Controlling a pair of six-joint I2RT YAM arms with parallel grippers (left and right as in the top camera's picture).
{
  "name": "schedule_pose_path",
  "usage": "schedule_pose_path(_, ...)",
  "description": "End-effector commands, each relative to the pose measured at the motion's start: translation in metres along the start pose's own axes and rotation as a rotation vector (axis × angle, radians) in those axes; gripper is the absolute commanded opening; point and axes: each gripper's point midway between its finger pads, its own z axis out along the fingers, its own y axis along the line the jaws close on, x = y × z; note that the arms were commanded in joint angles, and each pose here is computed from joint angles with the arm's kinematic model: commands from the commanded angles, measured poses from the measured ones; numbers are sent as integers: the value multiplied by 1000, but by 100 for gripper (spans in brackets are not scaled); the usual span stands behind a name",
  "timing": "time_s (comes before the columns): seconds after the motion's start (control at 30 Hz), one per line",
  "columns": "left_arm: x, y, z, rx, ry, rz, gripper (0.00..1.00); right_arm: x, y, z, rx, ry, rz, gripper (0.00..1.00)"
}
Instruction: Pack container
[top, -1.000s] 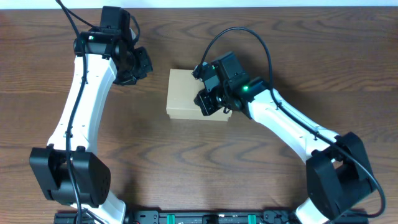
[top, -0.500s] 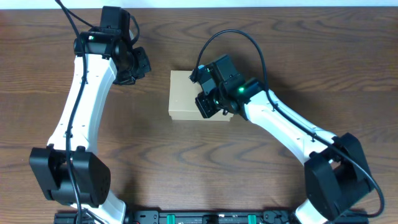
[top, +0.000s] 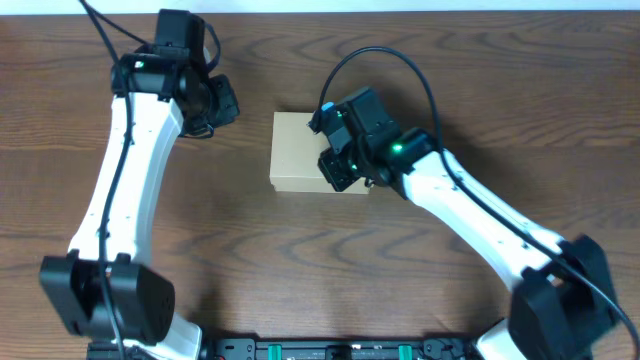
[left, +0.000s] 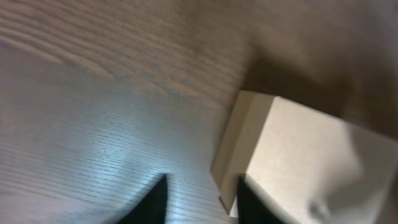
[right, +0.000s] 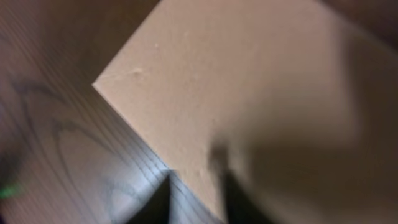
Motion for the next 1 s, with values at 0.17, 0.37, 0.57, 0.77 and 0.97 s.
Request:
schedule_pose_path(0.17,-4,-2,-51,29,-109,7,96,-34,-17,-64,90,-168,-40,99)
schedule_pose_path(0.37,18,0,-73,48,-79,45,95,-26,-27,-97,149,-182,-41,99)
schedule_pose_path(0.57,40,15,-94,12,-93,73,95,3,-35,-133,147,-186,-94,99)
schedule_pose_path(0.77,81,35,-100,31,-176,92,95,47,-45,-168,178,-295,-51,99)
schedule_pose_path(0.97,125,51,-102,112,-316,92,95,87,-42,-182,224,-388,-62,99)
